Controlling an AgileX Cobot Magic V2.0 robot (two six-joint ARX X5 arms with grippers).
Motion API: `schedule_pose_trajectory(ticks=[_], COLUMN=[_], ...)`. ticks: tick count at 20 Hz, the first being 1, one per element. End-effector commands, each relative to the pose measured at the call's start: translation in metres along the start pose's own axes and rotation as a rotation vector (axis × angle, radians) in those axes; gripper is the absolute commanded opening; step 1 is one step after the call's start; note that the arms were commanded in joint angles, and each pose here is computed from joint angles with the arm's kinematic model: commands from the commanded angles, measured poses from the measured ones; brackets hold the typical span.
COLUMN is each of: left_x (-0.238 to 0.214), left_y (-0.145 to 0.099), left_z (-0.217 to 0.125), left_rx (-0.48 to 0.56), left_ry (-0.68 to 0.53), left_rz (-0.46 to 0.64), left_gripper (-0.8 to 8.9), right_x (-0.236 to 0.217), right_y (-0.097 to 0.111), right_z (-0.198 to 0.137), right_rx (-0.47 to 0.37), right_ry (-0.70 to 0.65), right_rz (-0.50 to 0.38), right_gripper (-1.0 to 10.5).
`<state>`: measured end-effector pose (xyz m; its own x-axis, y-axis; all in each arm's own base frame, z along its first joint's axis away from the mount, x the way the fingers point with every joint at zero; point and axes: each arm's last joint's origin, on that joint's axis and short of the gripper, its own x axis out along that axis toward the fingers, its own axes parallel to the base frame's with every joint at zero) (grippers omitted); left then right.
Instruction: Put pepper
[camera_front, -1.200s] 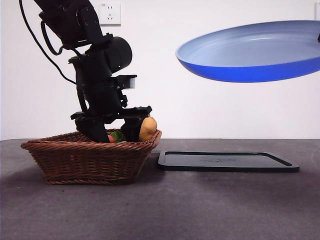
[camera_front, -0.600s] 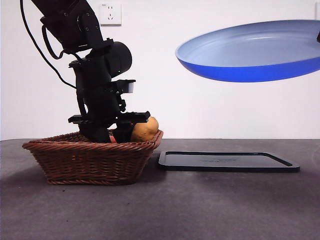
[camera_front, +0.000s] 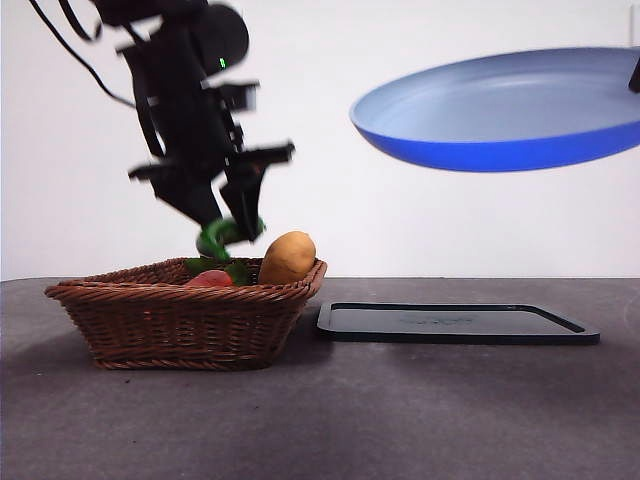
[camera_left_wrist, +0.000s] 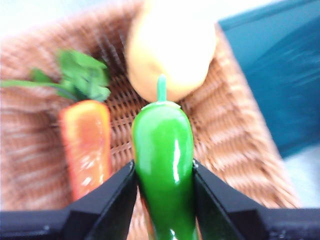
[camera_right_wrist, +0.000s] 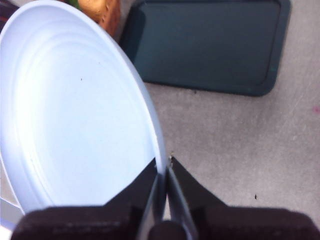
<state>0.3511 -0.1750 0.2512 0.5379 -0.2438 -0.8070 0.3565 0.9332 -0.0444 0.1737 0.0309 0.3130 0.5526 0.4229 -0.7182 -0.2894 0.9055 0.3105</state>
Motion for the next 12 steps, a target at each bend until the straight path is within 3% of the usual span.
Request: schedule_pose_trajectory(ticks=[1,4,7,9,12], left_x=[-0.025,-0.065,-0.095,-0.101,-0.096], left_y=[-0.004,-0.007,-0.020,-0.037,-0.073], left_z=[0.005,0.006,0.005,0.003,0.000], left_rx=[0.003,0.009,0.030,0.058,0.128], left_ry=[-0.023,-0.066,-0.100,-0.098,-0.104], left_rz=[-0.040,-0.162,-0.363,-0.492,-0.557], left_gripper=[1.63,1.63,1.63,1.63,1.63], right_x=[0.007,0.028,0.053,0.068,0.084], right_y=[-0.002,-0.009,-0.017,-0.020,-0.020], right_z=[0.008,0.015,0.022,0.027,0.029], right_rx=[0.005,0.046,0.087,0.126,0.152], right_ry=[0.003,0.051,0.098,0.109,0.130], right_rz=[0.005,0.002,0.042,0.102,0.114], right_gripper=[0.1,0.1,0.1,0.1,0.1])
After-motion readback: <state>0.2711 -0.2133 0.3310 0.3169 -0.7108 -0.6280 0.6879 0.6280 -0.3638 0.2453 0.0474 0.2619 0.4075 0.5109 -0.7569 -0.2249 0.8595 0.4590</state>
